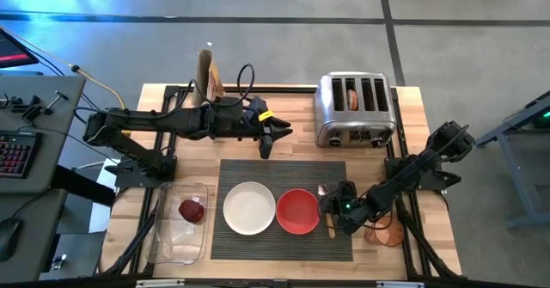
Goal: Arrange a breakfast setting
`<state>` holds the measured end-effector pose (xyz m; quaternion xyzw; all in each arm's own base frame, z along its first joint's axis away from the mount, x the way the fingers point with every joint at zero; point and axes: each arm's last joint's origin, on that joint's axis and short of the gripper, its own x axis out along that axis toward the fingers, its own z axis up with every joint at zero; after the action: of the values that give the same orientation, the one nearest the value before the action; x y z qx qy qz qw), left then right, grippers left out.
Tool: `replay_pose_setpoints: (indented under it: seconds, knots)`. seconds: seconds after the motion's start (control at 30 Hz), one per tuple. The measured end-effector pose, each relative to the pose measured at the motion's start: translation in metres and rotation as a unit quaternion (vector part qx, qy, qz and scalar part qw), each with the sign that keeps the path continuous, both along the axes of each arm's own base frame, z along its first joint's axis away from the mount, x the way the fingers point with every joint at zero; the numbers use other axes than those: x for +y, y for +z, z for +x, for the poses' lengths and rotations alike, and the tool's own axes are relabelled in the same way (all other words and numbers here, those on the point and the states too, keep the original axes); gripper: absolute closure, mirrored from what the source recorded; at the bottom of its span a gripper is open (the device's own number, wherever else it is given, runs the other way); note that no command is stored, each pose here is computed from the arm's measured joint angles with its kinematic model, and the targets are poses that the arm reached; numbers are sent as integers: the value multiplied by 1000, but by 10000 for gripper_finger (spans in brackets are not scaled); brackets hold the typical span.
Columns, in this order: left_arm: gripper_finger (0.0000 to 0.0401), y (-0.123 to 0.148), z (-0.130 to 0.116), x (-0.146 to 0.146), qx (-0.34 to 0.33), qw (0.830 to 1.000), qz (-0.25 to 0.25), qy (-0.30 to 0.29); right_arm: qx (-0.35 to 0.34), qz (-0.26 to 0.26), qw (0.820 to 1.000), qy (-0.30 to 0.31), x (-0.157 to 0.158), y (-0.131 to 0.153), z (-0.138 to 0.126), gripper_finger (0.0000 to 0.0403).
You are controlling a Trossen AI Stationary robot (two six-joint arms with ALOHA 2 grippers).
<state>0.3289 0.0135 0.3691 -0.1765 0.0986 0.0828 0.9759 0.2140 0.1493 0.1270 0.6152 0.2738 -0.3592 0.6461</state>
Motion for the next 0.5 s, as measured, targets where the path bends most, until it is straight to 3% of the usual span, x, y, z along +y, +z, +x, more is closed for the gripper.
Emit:
replay_pose_setpoints:
  seconds: [0.23,0.5]
  knots:
    - [306,0,0,0,0,1000,-1,-4,-1,1,1000,-4,0,0,0,315]
    - [306,0,0,0,0,1000,-2,-8,4,-3,1000,-4,-1,0,-1,308]
